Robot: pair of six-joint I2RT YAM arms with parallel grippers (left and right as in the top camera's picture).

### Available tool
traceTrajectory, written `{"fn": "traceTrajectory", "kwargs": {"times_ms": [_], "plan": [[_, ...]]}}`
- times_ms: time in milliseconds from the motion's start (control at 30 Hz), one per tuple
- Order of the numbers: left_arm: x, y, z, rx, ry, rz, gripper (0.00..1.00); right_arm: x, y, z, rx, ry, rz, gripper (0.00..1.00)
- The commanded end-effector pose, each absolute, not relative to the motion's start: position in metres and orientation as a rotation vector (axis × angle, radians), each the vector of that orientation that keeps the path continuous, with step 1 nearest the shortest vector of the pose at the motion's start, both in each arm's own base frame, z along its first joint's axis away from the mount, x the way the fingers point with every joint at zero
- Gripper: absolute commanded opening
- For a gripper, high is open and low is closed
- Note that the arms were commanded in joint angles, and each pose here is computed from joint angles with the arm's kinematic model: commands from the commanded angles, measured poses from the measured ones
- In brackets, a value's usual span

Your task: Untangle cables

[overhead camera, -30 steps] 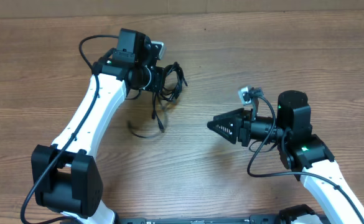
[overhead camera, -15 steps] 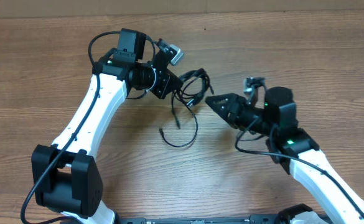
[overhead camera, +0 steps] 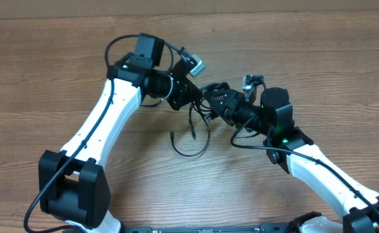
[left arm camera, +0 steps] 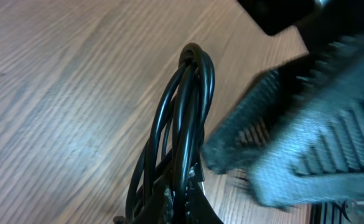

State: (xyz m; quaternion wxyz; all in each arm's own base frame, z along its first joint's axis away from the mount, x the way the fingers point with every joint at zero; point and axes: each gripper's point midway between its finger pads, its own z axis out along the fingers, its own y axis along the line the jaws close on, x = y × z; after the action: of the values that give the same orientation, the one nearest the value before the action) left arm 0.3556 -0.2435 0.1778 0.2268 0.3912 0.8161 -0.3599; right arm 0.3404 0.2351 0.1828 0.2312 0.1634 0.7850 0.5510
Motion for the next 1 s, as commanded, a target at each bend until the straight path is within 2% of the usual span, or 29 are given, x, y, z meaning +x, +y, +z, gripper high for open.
{"fn": "traceTrajectory", "kwargs": {"times_ms": [0, 167, 833, 967], "plan": [[0.35, -0.254, 0.188, 1.143, 2.176, -1.025, 0.04, 0.349, 0.231, 0.18, 0.537, 2.138, 1.487, 0.43], [0.35, -0.254, 0.188, 1.143, 2.177, -1.027, 0.04, 0.354, 0.225, 0.174, 0.584, 2.135, 1.437, 0.31], [0.339, -0.26, 0.195, 1.185, 2.118, -1.121, 0.04, 0.361, 0.211, 0.159, 0.68, 2.141, 1.319, 0.33], [0.34, -0.26, 0.196, 1.185, 2.111, -1.12, 0.04, 0.356, 0.205, 0.137, 0.739, 2.217, 1.244, 0.33]]}}
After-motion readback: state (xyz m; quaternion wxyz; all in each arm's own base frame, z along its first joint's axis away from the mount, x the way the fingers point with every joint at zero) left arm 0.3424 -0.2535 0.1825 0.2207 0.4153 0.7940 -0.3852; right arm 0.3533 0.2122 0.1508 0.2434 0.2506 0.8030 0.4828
